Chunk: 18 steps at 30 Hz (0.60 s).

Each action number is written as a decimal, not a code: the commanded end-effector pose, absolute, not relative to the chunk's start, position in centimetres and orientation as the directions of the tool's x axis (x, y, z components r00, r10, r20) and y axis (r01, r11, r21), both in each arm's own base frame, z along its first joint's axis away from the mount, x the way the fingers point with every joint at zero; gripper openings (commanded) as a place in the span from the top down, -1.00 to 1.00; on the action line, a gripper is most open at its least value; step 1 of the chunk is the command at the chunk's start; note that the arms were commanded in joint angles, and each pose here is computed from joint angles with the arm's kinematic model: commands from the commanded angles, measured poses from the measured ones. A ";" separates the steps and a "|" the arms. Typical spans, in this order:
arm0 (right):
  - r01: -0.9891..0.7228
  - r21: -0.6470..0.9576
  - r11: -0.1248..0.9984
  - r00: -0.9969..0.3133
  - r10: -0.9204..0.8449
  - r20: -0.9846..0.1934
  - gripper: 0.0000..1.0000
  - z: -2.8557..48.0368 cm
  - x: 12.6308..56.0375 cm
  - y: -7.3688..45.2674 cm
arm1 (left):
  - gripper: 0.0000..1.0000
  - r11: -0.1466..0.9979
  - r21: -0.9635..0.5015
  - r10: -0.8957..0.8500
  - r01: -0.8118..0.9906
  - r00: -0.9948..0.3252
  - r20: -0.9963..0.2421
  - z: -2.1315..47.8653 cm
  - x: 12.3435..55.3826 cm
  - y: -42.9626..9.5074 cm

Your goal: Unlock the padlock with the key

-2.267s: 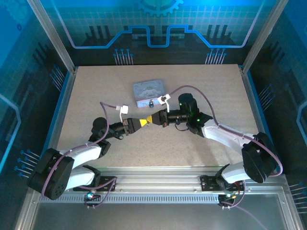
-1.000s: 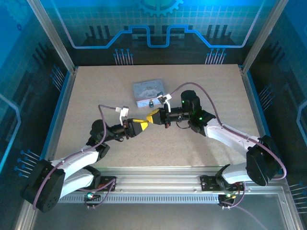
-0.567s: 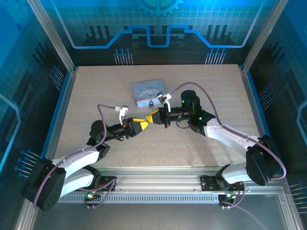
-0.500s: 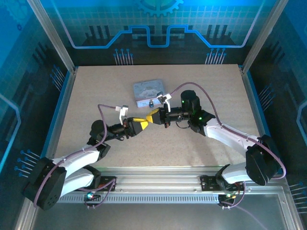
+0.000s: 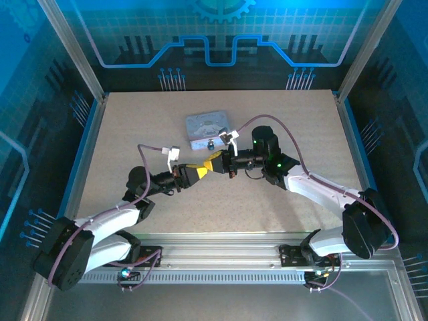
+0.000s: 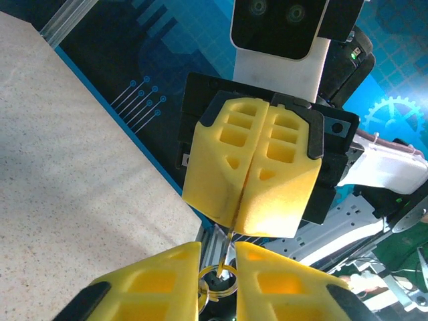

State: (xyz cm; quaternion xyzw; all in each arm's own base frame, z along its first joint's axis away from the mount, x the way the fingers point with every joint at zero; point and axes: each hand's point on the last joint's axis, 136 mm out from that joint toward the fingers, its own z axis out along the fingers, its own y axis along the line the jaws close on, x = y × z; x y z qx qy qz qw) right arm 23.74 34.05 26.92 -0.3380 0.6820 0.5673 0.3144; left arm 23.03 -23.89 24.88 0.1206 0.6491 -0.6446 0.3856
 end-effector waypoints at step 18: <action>-0.831 0.539 0.134 -0.547 -0.028 -0.836 1.00 29.2 24.7 33.8 | 0.75 0.166 -0.710 -0.370 0.685 -0.624 -0.688 26.1 22.7 -23.3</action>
